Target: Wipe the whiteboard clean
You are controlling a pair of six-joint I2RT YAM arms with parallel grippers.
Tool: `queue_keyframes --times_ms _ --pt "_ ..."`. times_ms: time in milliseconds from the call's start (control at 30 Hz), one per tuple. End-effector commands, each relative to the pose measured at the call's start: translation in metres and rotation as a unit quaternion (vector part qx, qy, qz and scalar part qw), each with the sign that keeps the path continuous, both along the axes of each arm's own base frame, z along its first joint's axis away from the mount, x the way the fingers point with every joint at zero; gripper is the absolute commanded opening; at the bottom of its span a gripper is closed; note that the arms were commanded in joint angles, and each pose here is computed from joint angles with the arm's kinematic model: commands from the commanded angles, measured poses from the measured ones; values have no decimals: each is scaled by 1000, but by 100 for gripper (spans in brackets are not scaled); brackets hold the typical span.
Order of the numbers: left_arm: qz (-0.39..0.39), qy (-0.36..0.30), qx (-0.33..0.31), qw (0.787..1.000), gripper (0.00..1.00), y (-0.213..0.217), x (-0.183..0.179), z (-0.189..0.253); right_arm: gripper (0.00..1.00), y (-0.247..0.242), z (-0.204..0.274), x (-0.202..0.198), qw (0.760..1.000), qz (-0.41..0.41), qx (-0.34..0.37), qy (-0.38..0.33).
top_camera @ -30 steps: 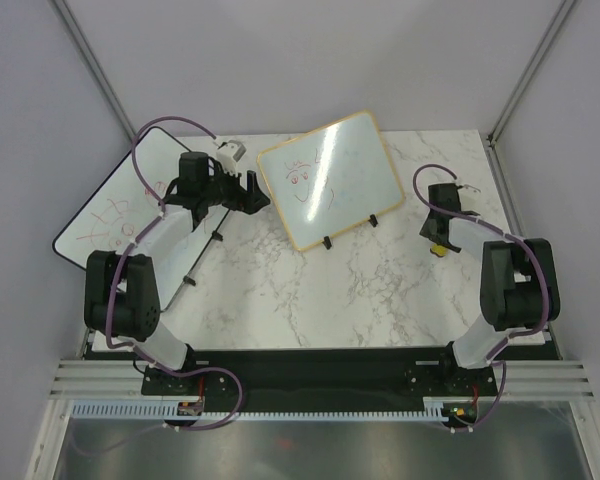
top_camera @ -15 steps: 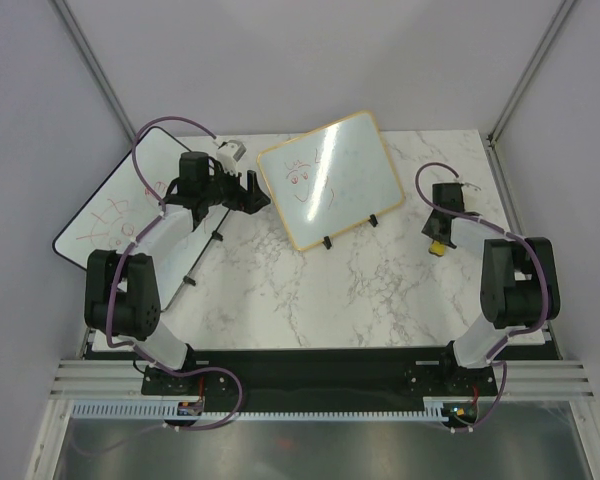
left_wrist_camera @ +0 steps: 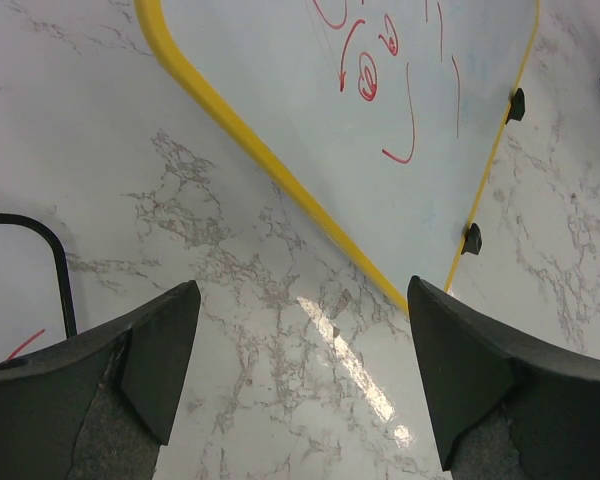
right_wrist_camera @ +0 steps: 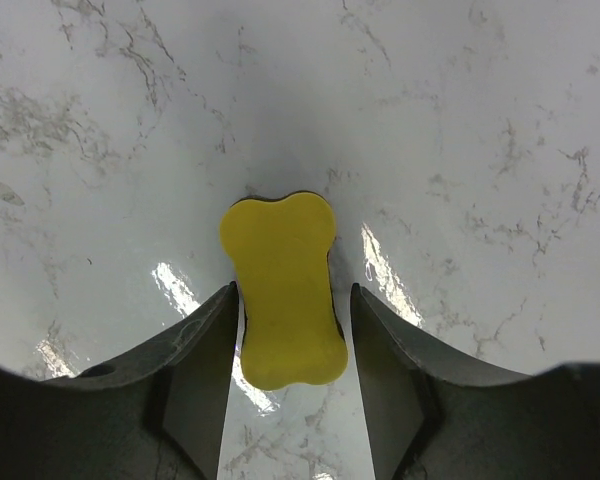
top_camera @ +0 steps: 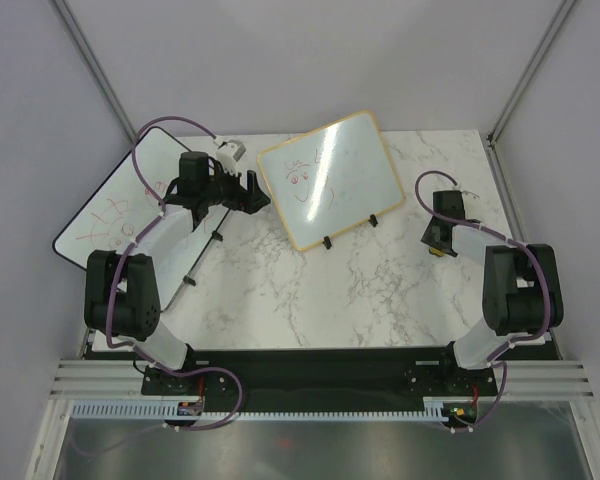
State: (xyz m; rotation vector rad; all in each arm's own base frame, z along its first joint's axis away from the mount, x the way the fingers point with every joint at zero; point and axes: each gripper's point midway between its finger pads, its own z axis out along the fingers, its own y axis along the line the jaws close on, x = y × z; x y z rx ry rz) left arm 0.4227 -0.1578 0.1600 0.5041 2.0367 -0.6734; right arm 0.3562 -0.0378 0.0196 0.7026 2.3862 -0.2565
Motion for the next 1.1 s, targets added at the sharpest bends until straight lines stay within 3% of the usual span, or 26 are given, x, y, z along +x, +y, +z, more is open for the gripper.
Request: queue_keyframes --times_ms 0,233,400,633,833,1067 --pt "-8 -33 -18 999 91 -4 1 26 57 3 12 2 1000 14 4 -13" --pt "-7 -34 -18 999 91 -4 0 26 57 -1 16 2 1000 24 -10 -12" --pt "-9 -34 -19 999 91 -4 -1 28 50 -1 12 6 999 32 -15 -10" --pt "-15 -43 -8 999 91 -3 -2 27 49 -2 11 8 999 37 -17 -9" --pt "-18 -41 -9 999 91 -4 -2 26 64 -4 16 9 999 40 -28 -12" --pt "-23 -38 -9 999 91 -5 -4 25 50 -5 15 11 998 43 -32 -16"
